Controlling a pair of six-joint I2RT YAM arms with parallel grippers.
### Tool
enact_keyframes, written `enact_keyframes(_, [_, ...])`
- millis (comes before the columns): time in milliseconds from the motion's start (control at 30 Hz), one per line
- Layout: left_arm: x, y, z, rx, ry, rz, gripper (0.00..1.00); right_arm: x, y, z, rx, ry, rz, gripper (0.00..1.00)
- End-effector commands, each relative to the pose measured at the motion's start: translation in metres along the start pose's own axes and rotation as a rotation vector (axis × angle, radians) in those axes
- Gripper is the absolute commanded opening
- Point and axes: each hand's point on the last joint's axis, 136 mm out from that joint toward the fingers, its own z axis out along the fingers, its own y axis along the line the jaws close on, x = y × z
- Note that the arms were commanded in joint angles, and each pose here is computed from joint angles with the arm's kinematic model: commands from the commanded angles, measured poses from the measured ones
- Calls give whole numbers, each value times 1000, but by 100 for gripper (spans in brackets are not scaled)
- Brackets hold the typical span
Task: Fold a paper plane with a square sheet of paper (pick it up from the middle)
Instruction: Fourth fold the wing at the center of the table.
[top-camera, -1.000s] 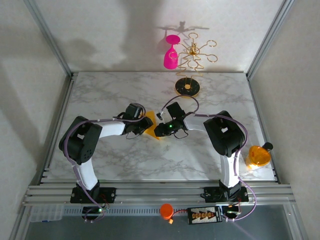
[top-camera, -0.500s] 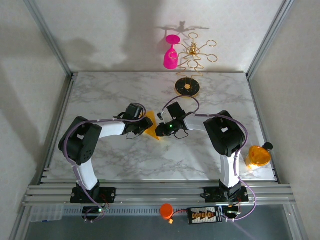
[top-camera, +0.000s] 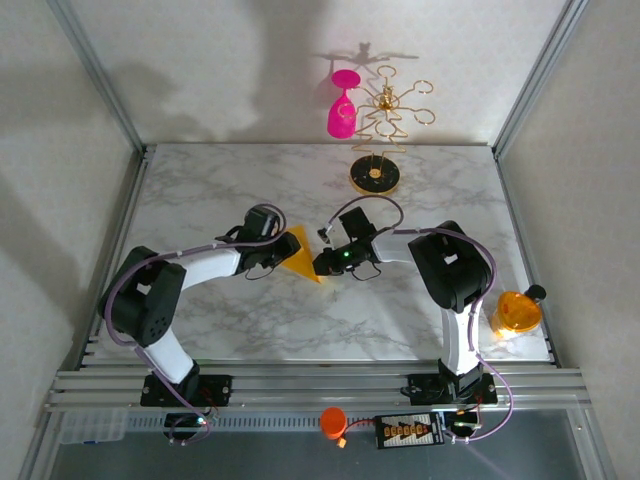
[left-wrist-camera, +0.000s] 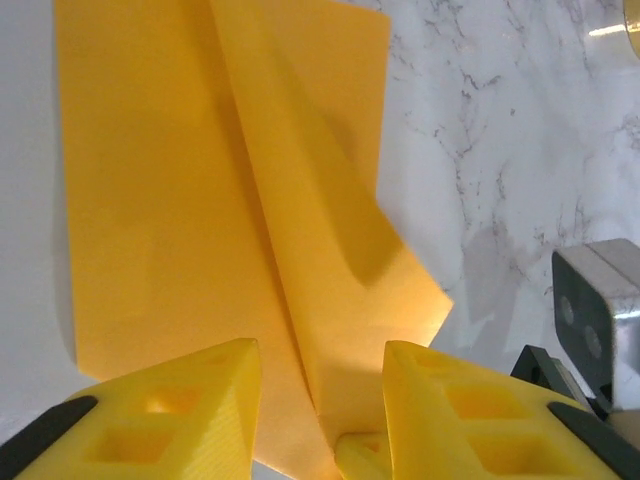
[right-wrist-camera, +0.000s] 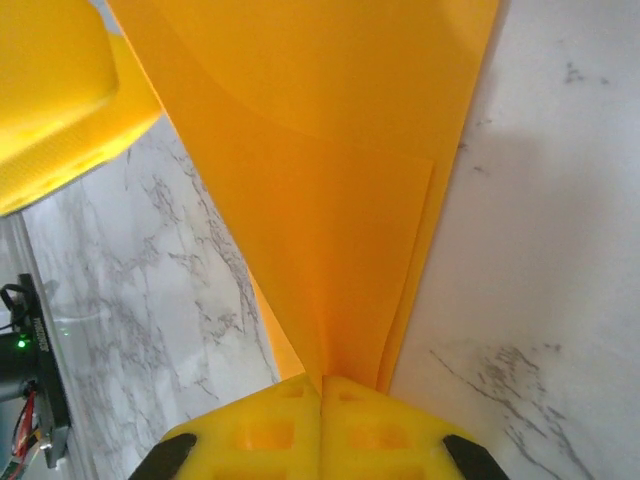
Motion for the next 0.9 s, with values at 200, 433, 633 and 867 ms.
enact_keyframes(200, [4,-27,-4,215,1,44,24,18,-18,2,-24,27,93,7])
enact_keyframes(433, [6,-36,-2,300,1,54,17,18,-19,2,-22,26,100,7])
enact_keyframes(633, [10,-31,7,313,14,45,14,17,-19,2,-23,25,101,8])
enact_keyframes(867, [11,-32,13,325,26,35,13,18,-20,2,-20,28,102,11])
